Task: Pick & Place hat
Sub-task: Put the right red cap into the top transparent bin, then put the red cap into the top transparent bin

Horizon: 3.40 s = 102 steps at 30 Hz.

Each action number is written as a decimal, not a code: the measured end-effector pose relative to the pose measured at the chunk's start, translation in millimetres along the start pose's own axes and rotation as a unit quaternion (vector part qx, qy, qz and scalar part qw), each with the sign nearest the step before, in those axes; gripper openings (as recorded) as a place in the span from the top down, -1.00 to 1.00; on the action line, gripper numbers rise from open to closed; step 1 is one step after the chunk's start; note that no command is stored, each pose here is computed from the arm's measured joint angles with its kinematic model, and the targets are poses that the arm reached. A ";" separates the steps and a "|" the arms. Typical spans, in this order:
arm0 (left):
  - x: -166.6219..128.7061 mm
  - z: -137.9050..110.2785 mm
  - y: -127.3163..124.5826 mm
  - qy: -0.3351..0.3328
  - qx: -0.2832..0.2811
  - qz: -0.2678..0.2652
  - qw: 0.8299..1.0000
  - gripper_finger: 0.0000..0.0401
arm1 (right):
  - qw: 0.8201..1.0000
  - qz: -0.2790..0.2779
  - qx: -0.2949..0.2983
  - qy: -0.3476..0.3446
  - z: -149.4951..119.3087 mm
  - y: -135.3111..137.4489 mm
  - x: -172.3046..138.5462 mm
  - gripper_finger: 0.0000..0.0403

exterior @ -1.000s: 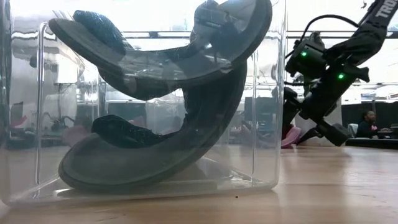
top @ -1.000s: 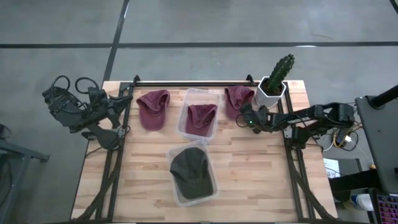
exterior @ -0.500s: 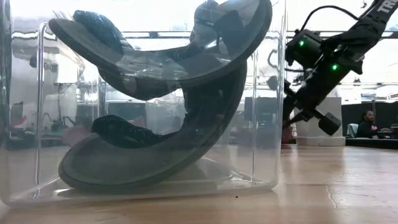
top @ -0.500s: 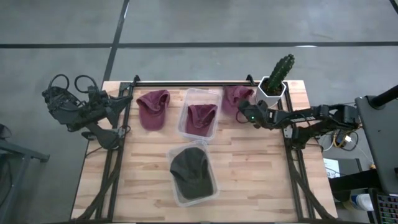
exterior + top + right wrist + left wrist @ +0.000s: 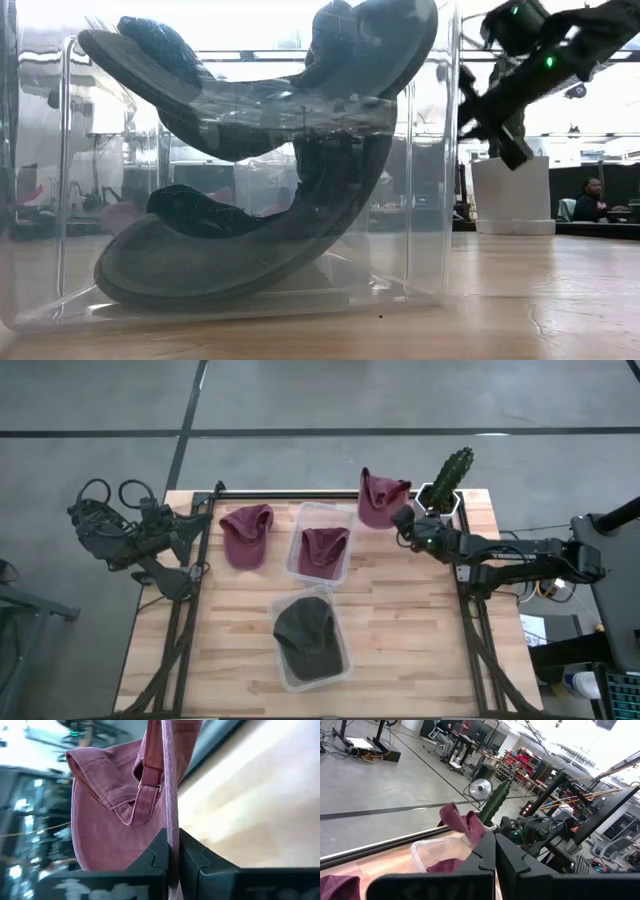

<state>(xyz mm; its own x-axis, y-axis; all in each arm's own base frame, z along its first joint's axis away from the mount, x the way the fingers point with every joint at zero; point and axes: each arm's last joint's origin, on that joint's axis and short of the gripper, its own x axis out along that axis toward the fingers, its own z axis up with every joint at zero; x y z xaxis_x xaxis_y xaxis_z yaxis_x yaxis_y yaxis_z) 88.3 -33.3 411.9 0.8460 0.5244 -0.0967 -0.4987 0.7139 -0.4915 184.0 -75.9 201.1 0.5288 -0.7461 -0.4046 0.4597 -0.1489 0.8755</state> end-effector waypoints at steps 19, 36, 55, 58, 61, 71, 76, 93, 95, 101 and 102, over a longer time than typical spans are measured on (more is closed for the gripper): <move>-0.4 1.4 1.5 -0.014 0.001 0.014 1.000 0.99 | 0.990 0.048 -0.013 0.133 -66.3 127.6 -30.9 0.94; -1.2 2.9 3.3 -0.020 0.019 0.020 0.999 0.99 | 0.984 -0.110 -0.049 0.131 -139.2 173.6 -24.8 0.94; -1.0 2.5 3.0 -0.020 0.025 0.021 0.999 0.99 | 0.974 -0.164 -0.065 0.139 -155.9 159.0 -10.2 0.61; -0.8 1.8 3.1 -0.020 0.029 0.022 0.999 0.99 | 0.975 -0.161 -0.062 0.141 -156.6 159.3 -9.9 0.39; -0.7 1.1 3.8 -0.019 0.035 0.025 0.999 0.99 | 0.971 -0.157 -0.068 0.166 -158.8 160.4 -9.6 0.15; -0.3 -3.1 4.7 0.003 0.052 0.012 0.999 0.99 | 0.953 -0.004 -0.187 0.238 -171.2 196.4 -36.2 -0.24; 2.5 -19.3 6.1 0.047 0.023 -0.011 0.999 0.99 | 0.942 0.032 -0.245 0.228 -168.0 210.2 -43.3 -0.18; 18.5 -99.2 43.7 0.095 -0.171 0.087 0.977 0.53 | 0.859 0.160 -0.448 0.191 -138.3 267.8 -64.7 -0.09; 20.2 -109.0 54.2 0.085 -0.208 0.112 0.968 0.37 | 0.848 0.164 -0.466 0.191 -135.5 270.5 -67.5 -0.09; 33.3 -130.2 79.1 0.113 -0.236 0.188 0.947 0.11 | 0.814 0.185 -0.520 0.180 -131.8 276.5 -71.7 -0.09; 36.1 -132.1 82.7 0.127 -0.241 0.204 0.940 0.10 | 0.810 0.187 -0.526 0.178 -131.5 276.9 -71.9 -0.09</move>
<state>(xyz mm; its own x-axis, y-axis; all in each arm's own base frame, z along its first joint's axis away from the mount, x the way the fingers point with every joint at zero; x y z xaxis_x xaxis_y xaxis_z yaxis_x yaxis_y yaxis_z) 102.6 -16.7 253.5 0.6519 0.5366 -0.5358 -0.6992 0.1519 -0.6986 367.1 21.9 437.8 0.8581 -0.3483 -0.3773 0.4741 0.8197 0.3214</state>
